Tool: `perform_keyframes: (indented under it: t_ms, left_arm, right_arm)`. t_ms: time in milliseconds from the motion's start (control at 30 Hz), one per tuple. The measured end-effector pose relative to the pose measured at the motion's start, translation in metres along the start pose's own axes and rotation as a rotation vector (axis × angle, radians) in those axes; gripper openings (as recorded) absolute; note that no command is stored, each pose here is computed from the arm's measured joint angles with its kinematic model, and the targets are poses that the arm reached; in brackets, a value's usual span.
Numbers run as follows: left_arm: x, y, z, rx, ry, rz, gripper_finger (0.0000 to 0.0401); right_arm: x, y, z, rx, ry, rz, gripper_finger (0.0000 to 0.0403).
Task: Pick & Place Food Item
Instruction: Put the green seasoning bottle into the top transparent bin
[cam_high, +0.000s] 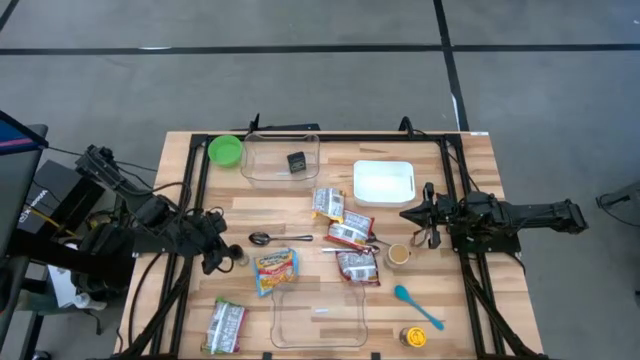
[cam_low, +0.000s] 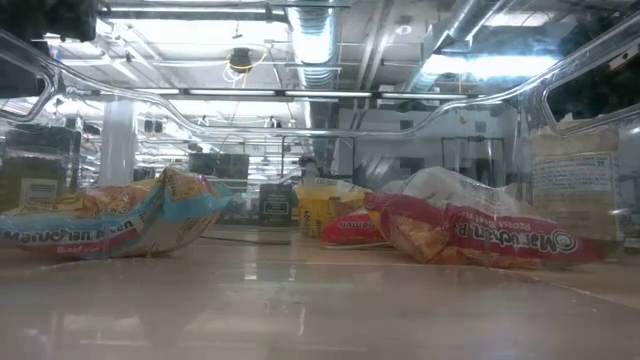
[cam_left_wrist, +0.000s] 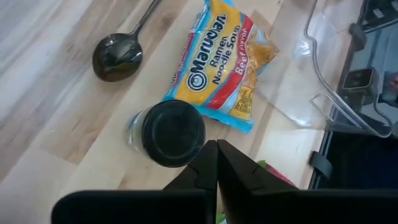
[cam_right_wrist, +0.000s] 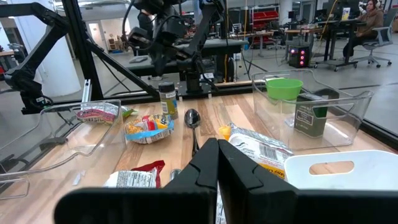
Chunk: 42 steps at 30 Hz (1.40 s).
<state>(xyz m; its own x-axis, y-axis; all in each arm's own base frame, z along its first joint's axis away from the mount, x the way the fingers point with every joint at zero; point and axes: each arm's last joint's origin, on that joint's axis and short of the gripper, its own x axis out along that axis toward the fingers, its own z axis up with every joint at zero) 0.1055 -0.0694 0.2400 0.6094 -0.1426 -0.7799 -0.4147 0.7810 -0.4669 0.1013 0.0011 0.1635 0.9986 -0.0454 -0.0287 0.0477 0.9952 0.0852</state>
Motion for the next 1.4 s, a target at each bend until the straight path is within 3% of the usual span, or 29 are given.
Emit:
perform_keyframes:
  t_ms: [467, 767, 1067, 1233, 1400]
  left_arm:
    - [0.000, -0.008, 0.005, -0.020, -0.061, -0.069, 0.0000]
    - [0.001, -0.033, 0.017, 0.155, -0.193, -0.182, 0.0000]
    - [-0.013, -0.076, 0.039, 0.347, -0.272, -0.120, 0.0000]
    - [-0.017, -0.090, 0.045, 0.400, -0.197, 0.016, 0.0000]
    - [-0.016, -0.095, 0.047, 0.369, -0.104, 0.165, 0.0000]
  right_arm:
    - [0.000, 0.000, 0.000, 0.000, 0.000, 0.000, 0.0000]
    - [0.000, 0.000, 0.000, 0.000, 0.000, 0.000, 0.0000]
    - [0.000, 0.000, 0.000, 0.000, 0.000, 0.000, 0.0000]
    - [0.000, 0.000, 0.000, 0.000, 0.000, 0.000, 0.0000]
    - [0.000, 0.000, 0.000, 0.000, 0.000, 0.000, 0.0000]
